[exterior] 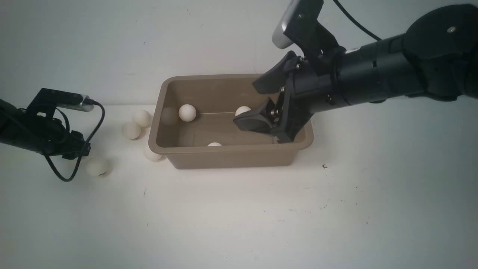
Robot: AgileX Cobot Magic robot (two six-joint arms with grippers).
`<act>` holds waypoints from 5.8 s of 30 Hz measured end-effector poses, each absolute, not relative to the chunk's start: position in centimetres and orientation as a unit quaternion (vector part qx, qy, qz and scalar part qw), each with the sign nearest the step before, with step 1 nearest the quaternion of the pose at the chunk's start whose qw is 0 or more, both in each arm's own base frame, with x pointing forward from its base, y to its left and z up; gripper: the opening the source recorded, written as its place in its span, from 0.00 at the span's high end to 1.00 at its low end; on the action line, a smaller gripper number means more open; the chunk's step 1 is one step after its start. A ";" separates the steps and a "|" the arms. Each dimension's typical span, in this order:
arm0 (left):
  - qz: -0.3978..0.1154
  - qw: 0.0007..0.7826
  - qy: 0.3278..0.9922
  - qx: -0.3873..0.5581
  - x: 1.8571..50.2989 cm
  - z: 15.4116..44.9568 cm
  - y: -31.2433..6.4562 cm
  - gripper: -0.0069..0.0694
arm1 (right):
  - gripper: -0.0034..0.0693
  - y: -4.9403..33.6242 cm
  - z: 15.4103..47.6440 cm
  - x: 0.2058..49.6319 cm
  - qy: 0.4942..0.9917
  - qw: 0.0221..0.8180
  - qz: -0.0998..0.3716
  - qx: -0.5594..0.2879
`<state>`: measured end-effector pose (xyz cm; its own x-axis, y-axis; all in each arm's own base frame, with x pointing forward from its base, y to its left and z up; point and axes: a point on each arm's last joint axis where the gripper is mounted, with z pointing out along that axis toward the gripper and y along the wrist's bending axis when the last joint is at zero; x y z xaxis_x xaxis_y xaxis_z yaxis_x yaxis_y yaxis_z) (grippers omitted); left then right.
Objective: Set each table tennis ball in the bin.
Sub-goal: Use the left arm to clamp the table tennis ball closest to it, then use the left arm to put the table tennis ball into the box, then use the left arm to clamp the table tennis ball closest to it, then use the left arm to put the table tennis ball into the box, then use the left arm to clamp the table tennis ball closest to it
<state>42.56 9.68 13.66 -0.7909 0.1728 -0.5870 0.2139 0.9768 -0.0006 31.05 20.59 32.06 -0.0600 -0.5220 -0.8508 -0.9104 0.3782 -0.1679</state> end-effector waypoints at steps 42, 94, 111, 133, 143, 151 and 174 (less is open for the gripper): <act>-0.093 0.453 0.838 0.288 42.2 27.8 0.4 0.30 | 0.19 20.5 32.0 31.1 0.687 0.456 0.194 -0.531; -0.117 0.146 0.973 0.132 41.3 16.1 5.5 0.38 | 0.19 20.4 31.9 31.2 0.685 0.454 0.187 -0.538; -0.057 0.117 0.969 0.212 42.3 14.1 1.9 0.45 | 0.19 20.4 31.9 31.2 0.680 0.456 0.183 -0.544; -0.249 0.371 0.846 0.291 45.0 24.3 -4.6 0.45 | 0.19 20.4 31.9 31.1 0.679 0.456 0.183 -0.545; -0.261 0.330 0.827 0.371 45.9 17.9 -8.4 0.29 | 0.19 20.4 31.9 31.1 0.679 0.456 0.183 -0.545; -0.225 0.373 0.835 0.336 46.5 23.1 -8.0 0.17 | 0.19 20.4 31.9 31.1 0.679 0.456 0.183 -0.545; -0.034 0.208 0.847 0.488 43.3 26.2 -0.4 0.24 | 0.19 20.4 31.8 31.1 0.678 0.455 0.180 -0.549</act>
